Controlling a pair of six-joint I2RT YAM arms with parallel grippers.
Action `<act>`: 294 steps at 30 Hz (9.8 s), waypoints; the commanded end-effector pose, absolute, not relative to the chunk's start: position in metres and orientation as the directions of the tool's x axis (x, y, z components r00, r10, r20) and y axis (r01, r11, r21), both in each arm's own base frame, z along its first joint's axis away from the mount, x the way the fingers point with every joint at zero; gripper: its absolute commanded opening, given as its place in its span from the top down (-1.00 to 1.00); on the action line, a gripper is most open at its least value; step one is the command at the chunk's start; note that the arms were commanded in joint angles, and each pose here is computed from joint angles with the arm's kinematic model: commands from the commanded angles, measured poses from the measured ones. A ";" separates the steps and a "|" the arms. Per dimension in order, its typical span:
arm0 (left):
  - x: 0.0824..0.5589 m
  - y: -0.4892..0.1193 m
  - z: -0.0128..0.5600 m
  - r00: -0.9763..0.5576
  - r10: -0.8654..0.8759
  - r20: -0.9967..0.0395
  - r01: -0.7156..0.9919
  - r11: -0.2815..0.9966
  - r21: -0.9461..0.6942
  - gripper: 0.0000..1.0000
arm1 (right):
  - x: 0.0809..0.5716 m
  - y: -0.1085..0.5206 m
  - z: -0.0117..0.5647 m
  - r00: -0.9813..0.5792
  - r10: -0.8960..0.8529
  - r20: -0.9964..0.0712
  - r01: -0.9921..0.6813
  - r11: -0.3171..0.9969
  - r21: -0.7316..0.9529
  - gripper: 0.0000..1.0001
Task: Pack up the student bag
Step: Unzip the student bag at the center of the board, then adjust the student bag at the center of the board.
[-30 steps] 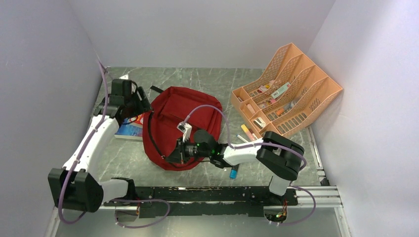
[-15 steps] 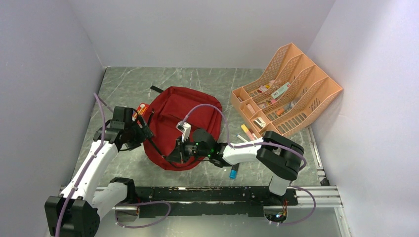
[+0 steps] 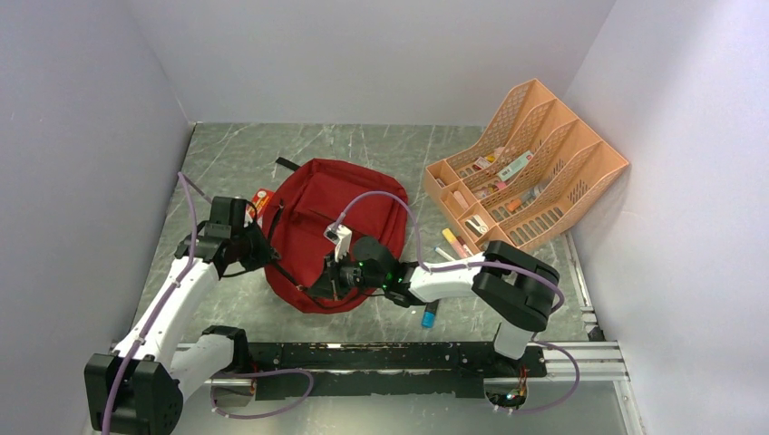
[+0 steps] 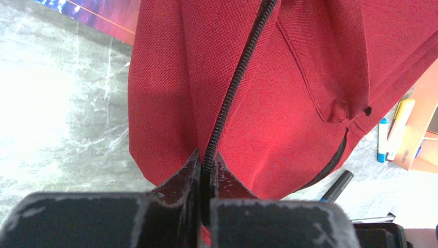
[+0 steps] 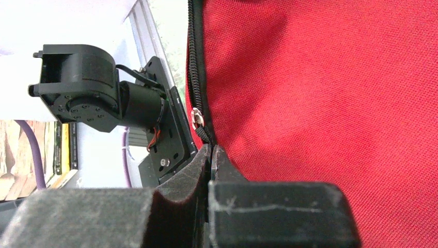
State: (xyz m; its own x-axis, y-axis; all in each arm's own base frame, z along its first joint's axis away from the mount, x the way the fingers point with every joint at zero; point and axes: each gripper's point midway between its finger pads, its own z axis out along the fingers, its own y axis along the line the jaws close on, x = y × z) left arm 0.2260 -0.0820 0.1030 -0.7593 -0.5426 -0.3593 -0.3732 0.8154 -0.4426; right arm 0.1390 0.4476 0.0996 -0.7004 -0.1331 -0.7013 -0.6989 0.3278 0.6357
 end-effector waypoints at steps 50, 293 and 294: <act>0.319 -0.046 0.177 -0.714 -0.364 -0.598 -0.115 0.903 -0.413 -0.33 | 0.178 0.376 0.126 -0.614 -0.266 -0.743 -0.754 0.475 0.454 1.00; 0.227 -0.038 0.180 -0.477 -0.525 -0.705 -0.410 0.842 -0.350 -0.93 | 0.227 0.421 0.109 0.035 -0.502 -0.864 -0.953 0.244 -0.180 1.00; 0.227 -0.038 0.181 -0.470 -0.535 -0.702 -0.414 0.836 -0.361 -0.92 | 0.230 0.423 0.119 0.014 -0.475 -0.880 -0.945 0.282 -0.167 1.00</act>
State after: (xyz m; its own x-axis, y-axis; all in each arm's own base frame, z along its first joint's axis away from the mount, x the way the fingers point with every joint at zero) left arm 0.2298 -0.0454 0.1823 -0.5205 -0.4611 -0.7187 -0.3413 0.8838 -0.3199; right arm 0.2057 0.4132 0.0725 0.0632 -0.5904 -0.8046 -0.9828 0.1034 -0.1531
